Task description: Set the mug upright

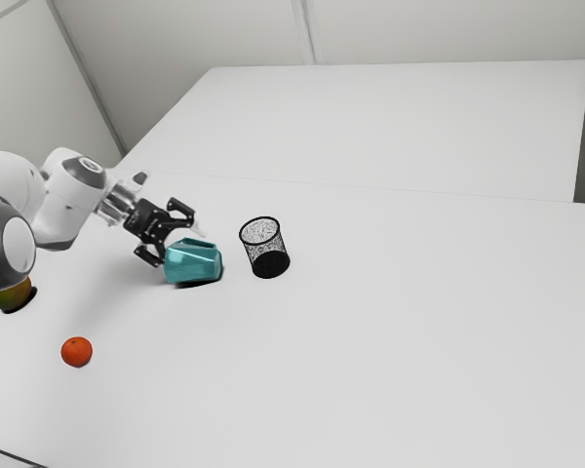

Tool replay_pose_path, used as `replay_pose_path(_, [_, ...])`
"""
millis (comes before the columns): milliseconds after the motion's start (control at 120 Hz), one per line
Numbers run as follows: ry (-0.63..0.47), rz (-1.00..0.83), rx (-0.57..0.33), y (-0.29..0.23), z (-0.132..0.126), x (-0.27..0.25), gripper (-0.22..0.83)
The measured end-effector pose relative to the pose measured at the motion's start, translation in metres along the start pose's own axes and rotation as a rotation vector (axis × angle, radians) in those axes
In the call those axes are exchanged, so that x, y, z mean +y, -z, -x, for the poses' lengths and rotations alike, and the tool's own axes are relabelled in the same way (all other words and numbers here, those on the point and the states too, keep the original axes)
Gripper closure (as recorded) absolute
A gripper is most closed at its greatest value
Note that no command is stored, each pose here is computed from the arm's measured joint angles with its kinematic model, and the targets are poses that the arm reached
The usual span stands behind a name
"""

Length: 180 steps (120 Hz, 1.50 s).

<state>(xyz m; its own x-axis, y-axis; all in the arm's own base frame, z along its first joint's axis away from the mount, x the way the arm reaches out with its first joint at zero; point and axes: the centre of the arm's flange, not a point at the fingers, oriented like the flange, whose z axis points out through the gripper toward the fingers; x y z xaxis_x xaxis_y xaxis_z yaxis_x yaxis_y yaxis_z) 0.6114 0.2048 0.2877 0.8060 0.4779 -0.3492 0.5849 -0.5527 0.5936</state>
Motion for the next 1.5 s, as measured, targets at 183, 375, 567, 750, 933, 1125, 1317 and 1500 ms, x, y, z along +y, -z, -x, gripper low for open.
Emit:
replay_pose_path(183, [-0.010,-0.006,0.012,0.004,0.001,0.005,0.51])
replay_pose_path(375, [-0.062,-0.001,0.026,0.009,0.005,0.034,0.71])
replay_pose_path(567, [-0.066,-0.004,0.027,0.006,0.006,0.037,0.75])
replay_pose_path(750, [-0.171,-0.123,0.033,0.011,0.035,0.075,0.76])
replay_pose_path(933, [-0.365,-0.428,0.050,-0.012,0.108,0.123,0.77])
replay_pose_path(1125, [-0.485,-0.625,0.118,-0.043,0.187,0.147,0.78])
replay_pose_path(1317, [-0.581,-0.727,0.201,-0.087,0.238,0.154,0.78])
replay_pose_path(1500, [-0.470,-0.729,0.290,-0.071,0.225,0.123,0.79])
